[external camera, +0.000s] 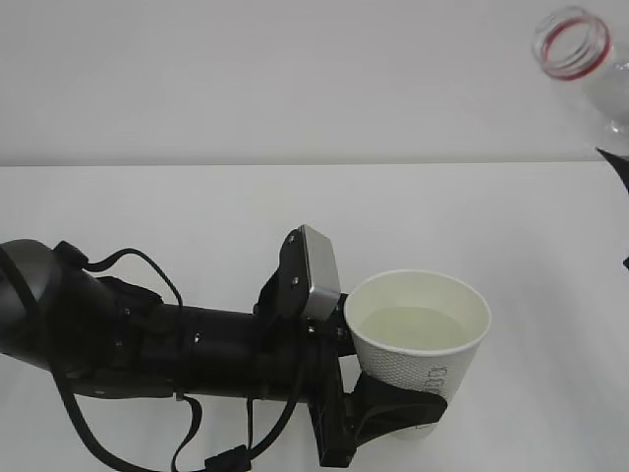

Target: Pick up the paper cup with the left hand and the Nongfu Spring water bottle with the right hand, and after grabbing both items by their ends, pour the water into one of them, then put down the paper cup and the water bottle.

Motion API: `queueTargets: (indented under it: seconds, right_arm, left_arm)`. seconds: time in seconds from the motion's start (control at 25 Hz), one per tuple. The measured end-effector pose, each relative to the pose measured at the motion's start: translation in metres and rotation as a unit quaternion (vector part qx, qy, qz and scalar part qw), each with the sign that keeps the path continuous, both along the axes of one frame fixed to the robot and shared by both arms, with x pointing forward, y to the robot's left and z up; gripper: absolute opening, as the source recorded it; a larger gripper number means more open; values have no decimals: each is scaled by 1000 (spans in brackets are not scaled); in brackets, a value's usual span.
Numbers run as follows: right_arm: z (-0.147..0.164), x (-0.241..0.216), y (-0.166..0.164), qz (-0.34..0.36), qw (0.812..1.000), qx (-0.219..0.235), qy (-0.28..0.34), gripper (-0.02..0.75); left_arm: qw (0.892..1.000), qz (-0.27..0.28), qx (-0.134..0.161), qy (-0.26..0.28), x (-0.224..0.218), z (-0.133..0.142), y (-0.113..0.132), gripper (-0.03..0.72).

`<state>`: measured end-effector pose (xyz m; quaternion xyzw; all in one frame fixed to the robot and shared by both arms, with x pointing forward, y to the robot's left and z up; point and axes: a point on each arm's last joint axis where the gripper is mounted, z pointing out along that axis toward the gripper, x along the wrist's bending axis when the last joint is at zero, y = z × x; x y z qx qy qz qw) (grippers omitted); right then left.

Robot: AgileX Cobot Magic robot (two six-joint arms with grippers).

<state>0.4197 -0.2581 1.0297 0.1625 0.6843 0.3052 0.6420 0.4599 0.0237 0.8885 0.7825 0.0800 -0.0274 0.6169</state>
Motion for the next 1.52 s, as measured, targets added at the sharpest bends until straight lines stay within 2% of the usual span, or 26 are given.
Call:
queueTargets:
  seconds: [0.2, 0.44, 0.64, 0.92, 1.12, 1.36, 1.52]
  right_arm:
    - [2, 0, -2, -8, 996, 88, 8, 458]
    - [2, 1, -5, -25, 988, 149, 16, 457]
    - [2, 1, -7, -31, 974, 222, 28, 457]
    - [1, 2, -7, -32, 964, 262, 37, 454]
    - [-6, 7, -6, -37, 949, 308, 62, 454]
    - [-12, 12, -5, -41, 929, 359, 79, 454]
    - [-15, 15, -4, -44, 922, 375, 86, 454]
  left_arm:
    - [1000, 0, 0, 0, 0, 0, 0, 519]
    - [1000, -1, -2, 0, 0, 0, 0, 519]
    - [1000, -1, -3, 0, 0, 0, 0, 519]
    - [1000, -1, -11, 1, 0, 2, 0, 519]
    - [1000, 7, -26, 4, 1, 5, -1, 519]
    - [999, 17, -31, 7, 3, 5, -1, 519]
    - [999, 25, -33, 10, 4, 5, -1, 519]
